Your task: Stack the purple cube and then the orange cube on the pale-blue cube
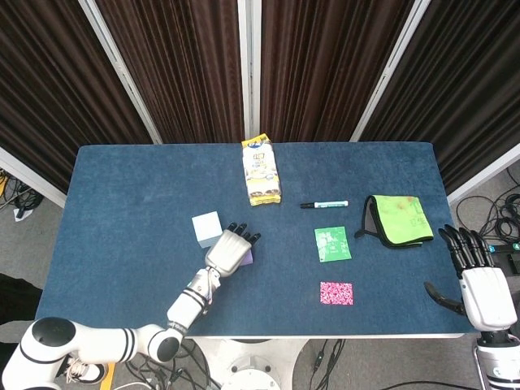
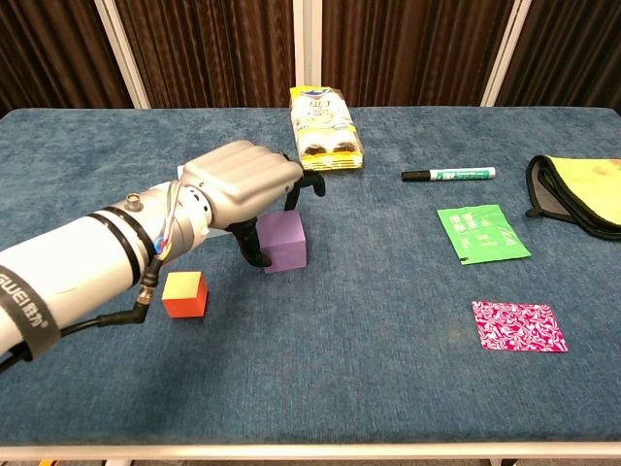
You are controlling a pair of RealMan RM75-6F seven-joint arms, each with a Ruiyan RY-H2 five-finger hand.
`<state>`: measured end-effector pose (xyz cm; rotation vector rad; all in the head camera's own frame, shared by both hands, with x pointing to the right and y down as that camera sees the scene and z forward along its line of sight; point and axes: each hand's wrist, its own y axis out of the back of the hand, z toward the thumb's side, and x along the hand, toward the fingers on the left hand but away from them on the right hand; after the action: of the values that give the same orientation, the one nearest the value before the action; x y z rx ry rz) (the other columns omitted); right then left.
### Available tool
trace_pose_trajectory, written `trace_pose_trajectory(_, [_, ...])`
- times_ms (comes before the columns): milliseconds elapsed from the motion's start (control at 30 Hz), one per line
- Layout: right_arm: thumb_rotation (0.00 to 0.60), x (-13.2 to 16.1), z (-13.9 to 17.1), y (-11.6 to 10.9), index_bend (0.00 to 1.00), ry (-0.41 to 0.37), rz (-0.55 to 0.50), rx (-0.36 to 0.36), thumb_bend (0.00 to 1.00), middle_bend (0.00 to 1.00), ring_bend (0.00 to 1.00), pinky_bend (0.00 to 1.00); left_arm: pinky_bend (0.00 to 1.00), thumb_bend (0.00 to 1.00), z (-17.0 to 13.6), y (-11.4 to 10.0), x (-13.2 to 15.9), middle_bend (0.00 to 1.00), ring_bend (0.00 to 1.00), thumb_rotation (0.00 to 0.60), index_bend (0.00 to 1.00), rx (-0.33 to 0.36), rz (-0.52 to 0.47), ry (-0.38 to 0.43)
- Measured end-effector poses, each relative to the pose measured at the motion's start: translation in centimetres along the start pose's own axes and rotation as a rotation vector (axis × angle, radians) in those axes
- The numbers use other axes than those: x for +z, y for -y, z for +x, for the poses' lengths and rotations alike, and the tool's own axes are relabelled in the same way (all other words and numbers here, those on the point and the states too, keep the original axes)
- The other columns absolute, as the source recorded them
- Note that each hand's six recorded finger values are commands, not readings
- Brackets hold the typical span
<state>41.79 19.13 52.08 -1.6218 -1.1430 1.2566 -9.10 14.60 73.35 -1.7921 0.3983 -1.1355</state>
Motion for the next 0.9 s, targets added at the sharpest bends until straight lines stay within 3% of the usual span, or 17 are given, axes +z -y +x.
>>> trace_pose_trajectory(500, [0.600,0.0,-0.1,-0.2,0.02,0.000,-0.007,-0.004,0.13,0.06,0.00,0.00,0.26,0.20,-0.3,-1.3,0.1,0.53,0.22,0.600,0.28,0.020,-0.040,-0.003])
trace_pose_trajectory(900, [0.600,0.3,-0.1,0.1,0.02,-0.012,-0.003,0.002,0.13,0.06,0.00,0.00,0.26,0.20,-1.9,-6.0,-1.0,0.53,0.22,0.600,0.28,0.077,-0.018,-0.007])
